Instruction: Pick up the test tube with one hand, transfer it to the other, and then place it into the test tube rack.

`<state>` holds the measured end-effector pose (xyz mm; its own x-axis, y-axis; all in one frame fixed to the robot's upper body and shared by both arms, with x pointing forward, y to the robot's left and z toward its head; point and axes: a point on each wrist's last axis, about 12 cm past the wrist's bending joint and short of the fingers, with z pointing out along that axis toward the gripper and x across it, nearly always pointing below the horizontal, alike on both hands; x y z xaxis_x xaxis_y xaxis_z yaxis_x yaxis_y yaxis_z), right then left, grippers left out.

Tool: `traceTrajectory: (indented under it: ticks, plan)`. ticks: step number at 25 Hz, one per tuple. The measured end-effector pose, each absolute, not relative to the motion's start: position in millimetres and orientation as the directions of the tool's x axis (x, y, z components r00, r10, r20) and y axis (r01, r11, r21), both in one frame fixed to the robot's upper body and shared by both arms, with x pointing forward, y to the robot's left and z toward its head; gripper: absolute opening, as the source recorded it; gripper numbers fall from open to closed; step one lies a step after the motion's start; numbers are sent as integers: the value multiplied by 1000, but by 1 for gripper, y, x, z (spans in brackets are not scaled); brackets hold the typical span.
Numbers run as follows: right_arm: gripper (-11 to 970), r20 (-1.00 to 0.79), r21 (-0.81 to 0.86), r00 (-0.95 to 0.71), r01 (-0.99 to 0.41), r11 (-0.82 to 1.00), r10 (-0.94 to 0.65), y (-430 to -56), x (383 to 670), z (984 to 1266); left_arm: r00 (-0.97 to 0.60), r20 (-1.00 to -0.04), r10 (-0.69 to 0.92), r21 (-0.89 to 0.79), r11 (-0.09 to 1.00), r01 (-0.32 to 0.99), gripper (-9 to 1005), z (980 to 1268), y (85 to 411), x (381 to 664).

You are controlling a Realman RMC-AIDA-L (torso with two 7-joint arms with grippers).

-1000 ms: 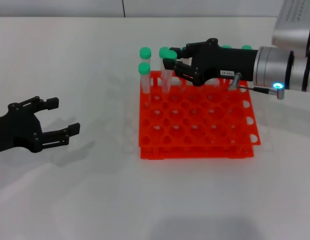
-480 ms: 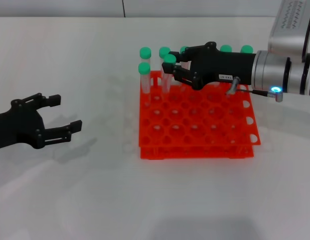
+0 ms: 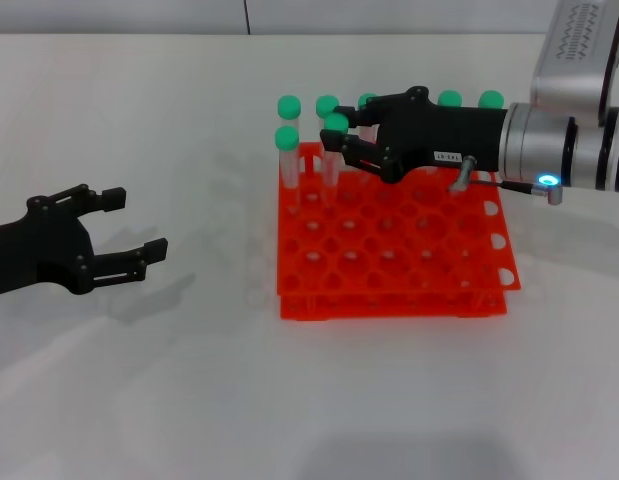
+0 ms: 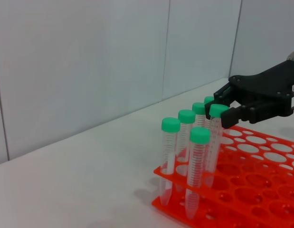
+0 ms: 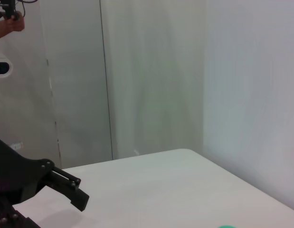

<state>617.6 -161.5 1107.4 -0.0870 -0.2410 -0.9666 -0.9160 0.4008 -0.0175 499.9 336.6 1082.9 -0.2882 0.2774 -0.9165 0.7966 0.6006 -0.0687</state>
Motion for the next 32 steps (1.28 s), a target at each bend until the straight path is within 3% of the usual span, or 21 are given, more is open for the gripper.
traceTrajectory:
  ticks: [3,15,22,26,32]
  plan:
    - [296,-966,-19,-87,-914,406,-242,-161,619,1108,-287,-917,277,-68,600,797,882,1083,336,500]
    - [683,-975,-2,-78,-932,362,-207,-163,612,1113,-295,-918,265,-78,608,790,881,1083,339,497]
    - [684,-983,12,-76,-936,353,-168,-201,592,1115,-295,-919,262,-79,610,788,882,1084,341,497]
    - [684,-964,8,-100,-937,349,-247,-229,583,1107,-290,-919,266,-74,606,792,882,1085,341,499]
    - [856,-936,19,-131,-945,326,-325,-259,573,1100,-275,-921,274,-68,583,810,882,1092,342,503]
